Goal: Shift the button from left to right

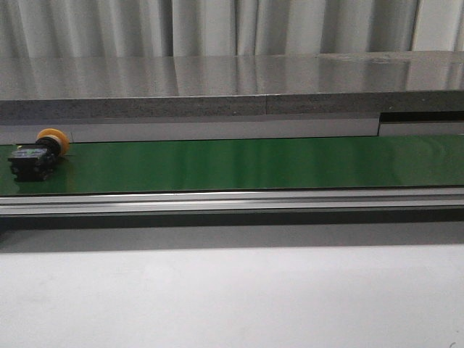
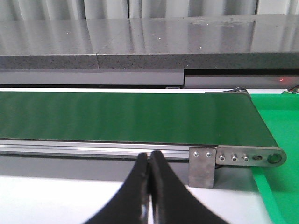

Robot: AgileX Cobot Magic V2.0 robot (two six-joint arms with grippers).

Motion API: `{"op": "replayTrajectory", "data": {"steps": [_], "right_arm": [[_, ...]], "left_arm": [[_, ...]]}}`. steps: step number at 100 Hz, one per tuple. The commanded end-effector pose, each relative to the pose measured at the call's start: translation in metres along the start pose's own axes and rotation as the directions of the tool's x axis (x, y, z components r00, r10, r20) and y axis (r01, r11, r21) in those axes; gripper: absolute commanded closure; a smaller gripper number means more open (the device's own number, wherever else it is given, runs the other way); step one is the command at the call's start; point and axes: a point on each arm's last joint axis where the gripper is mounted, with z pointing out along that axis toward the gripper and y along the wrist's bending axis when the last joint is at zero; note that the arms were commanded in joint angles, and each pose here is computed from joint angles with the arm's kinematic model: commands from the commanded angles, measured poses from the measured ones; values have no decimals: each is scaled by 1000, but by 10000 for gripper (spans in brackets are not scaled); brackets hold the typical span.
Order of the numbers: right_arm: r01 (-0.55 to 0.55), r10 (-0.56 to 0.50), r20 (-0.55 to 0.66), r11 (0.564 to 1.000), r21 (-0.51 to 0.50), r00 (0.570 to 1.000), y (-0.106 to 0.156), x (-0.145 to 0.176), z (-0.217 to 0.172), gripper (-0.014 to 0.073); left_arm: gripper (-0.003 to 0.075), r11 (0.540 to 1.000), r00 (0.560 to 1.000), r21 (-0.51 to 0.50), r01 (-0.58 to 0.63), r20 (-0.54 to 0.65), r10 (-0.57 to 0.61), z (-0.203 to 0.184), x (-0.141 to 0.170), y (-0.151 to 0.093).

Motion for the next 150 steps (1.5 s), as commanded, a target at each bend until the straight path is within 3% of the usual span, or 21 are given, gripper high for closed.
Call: {"op": "replayTrajectory", "data": {"steps": [1, 31, 55, 76, 109, 150], "right_arm": [[4, -4, 117, 1000, -2, 993, 0, -13, -3, 663], [4, -4, 117, 1000, -2, 993, 0, -13, -3, 663], [4, -4, 117, 1000, -2, 993, 0, -13, -3, 663], [4, -4, 117, 1000, -2, 993, 0, -13, -3, 663], [4, -4, 117, 1000, -2, 993, 0, -13, -3, 663], [4, -3, 251, 1000, -3, 968, 1, -32, -7, 663]], "left_arm": [[142, 1000, 989, -29, 4, 151, 1, -19, -5, 0], [142, 998, 965, -56, 8, 261, 7, -59, 48, -6], [184, 999, 973, -53, 8, 229, 4, -59, 74, -9], [339, 998, 973, -55, 9, 229, 4, -58, 76, -9], [741, 998, 972, -56, 9, 233, 4, -58, 75, -8], [740, 998, 973, -55, 9, 229, 4, -58, 76, -9]]}}
